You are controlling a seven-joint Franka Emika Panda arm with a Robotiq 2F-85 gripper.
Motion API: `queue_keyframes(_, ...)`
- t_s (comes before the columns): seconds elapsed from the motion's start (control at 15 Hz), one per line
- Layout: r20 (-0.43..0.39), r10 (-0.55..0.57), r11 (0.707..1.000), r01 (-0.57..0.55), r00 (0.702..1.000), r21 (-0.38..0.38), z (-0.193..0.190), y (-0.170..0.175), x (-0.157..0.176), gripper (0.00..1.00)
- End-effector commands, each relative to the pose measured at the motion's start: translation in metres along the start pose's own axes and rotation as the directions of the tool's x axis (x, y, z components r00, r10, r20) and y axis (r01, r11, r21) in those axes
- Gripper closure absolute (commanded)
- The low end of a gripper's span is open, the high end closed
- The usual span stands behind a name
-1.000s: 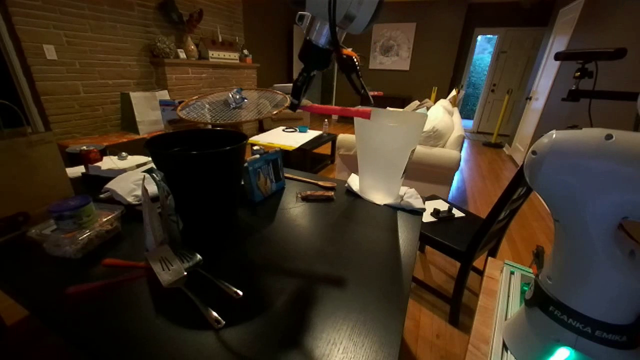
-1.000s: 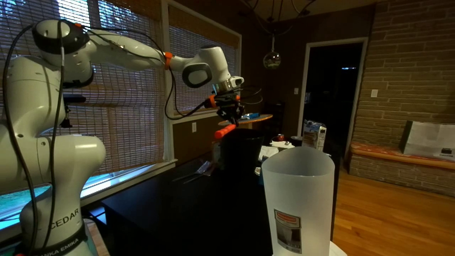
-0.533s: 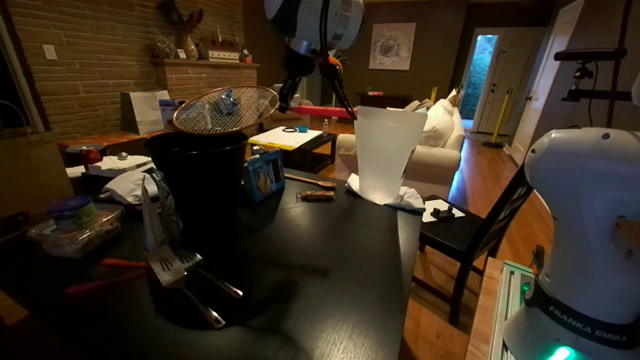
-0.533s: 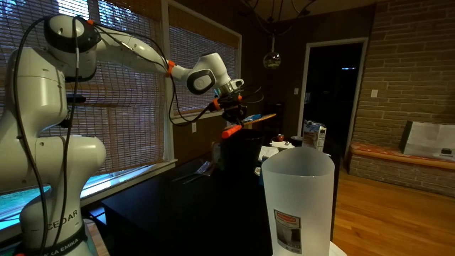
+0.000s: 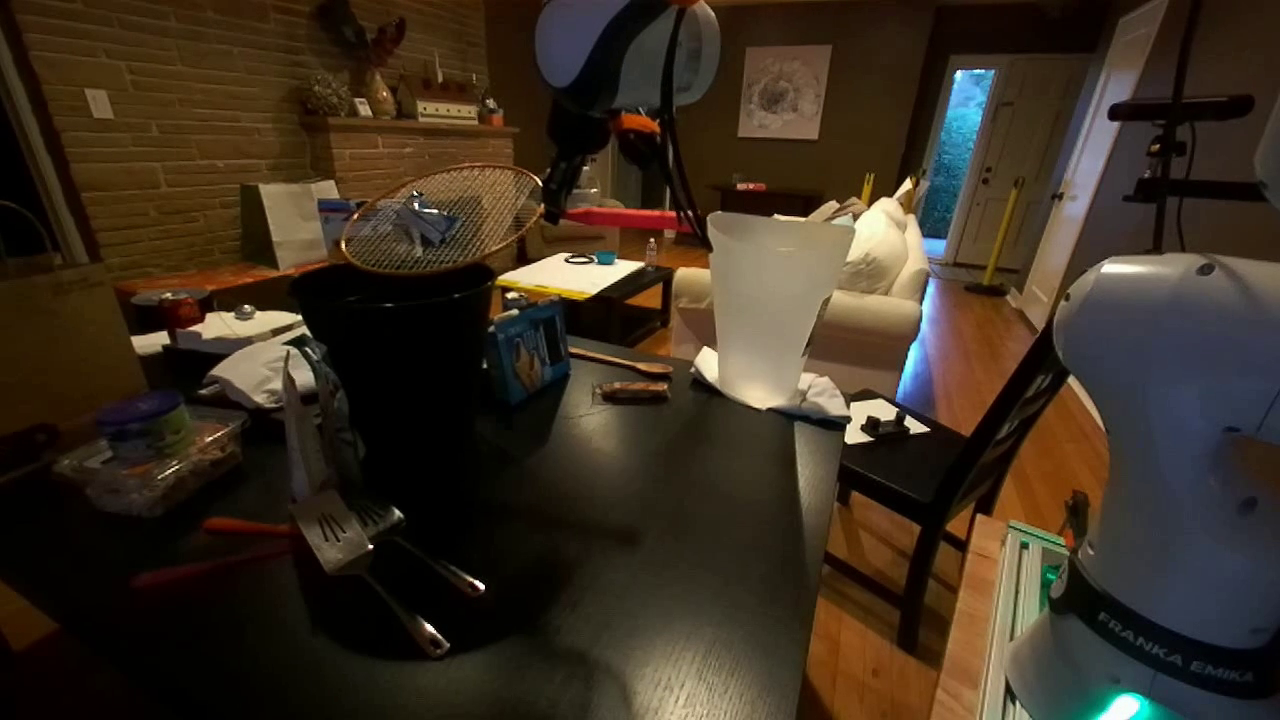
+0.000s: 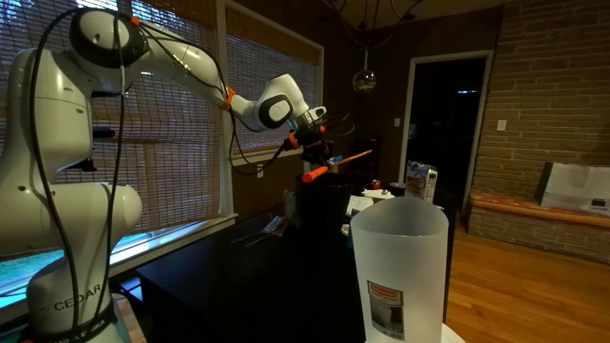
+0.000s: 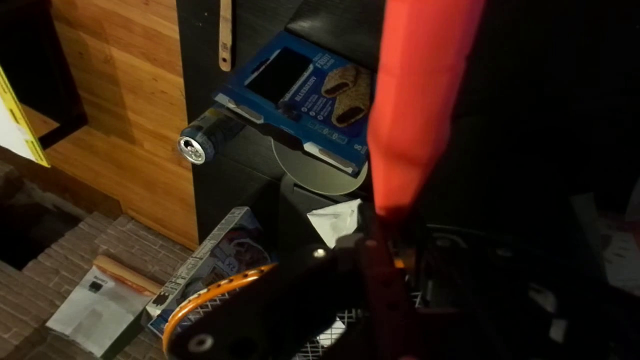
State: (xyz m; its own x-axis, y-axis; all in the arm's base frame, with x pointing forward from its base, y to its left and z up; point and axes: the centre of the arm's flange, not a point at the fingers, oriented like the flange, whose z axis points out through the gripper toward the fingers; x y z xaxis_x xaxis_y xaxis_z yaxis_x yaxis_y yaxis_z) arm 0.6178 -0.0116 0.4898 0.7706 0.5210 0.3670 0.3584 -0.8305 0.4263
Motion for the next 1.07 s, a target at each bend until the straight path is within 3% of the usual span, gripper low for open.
queue_keyframes(0.0,-0.004,0.003,1.0,-0.003,1.0,0.003,-0.001,0.002,0.0,0.86)
queue_keyframes(0.07,-0.007,0.005,1.0,-0.005,1.0,0.006,-0.002,0.003,0.0,0.86)
queue_keyframes(0.13,-0.009,0.005,1.0,-0.005,1.0,0.007,-0.002,0.003,0.0,0.97)
queue_keyframes(0.53,-0.021,-0.075,0.99,0.072,0.997,-0.125,0.003,-0.005,0.009,0.97)
queue_keyframes(1.0,-0.045,-0.084,0.986,0.077,0.995,-0.147,0.007,-0.004,0.01,0.97)
